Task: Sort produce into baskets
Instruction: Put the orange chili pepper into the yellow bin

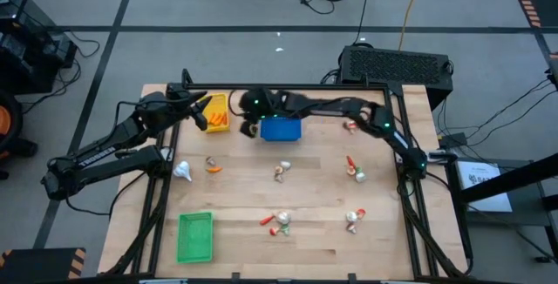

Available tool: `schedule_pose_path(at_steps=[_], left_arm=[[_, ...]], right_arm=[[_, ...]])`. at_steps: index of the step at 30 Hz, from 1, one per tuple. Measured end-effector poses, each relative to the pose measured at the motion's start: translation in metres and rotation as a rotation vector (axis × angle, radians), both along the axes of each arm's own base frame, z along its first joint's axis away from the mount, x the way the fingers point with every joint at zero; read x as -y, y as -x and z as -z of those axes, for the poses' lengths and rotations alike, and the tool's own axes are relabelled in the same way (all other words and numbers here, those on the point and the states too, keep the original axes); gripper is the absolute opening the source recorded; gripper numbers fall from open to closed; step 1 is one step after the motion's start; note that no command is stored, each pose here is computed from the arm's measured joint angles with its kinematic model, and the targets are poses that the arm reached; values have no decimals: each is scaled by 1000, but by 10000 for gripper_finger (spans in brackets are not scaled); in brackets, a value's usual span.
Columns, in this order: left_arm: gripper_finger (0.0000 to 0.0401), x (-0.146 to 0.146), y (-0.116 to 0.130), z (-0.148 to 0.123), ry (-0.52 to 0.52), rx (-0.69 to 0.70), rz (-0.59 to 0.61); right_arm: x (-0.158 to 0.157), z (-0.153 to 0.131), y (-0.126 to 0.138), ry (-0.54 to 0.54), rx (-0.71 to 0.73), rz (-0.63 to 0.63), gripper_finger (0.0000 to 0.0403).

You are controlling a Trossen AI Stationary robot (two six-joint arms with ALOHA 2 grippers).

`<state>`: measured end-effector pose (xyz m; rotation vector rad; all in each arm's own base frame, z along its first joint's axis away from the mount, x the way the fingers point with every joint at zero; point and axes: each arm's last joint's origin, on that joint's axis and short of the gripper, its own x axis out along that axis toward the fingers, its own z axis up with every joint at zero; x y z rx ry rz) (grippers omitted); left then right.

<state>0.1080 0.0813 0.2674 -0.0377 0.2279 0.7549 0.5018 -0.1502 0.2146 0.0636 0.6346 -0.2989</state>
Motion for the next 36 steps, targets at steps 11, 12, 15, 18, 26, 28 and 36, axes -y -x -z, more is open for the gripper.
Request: schedule_pose_path(at_steps=[11,12,15,18,26,28,36], left_arm=[[118,0,0,1,15,-3,4],[118,0,0,1,15,-3,4],[118,0,0,1,15,-3,4],[118,0,0,1,19,-3,12],[118,2,0,5,51,-32,37],[118,2,0,6,55,-33,37],[118,2,0,5,67,-15,32]], right_arm=[[-23,-83,104,-164,-515,20,79],[-26,-87,114,-196,-563,42,79],[-37,-94,134,-281,-677,121,79],[-45,-91,149,-318,-755,203,80],[-68,-59,210,-479,-854,325,80],[-71,-49,226,-512,-815,384,80],[-82,11,261,-624,-786,490,103]])
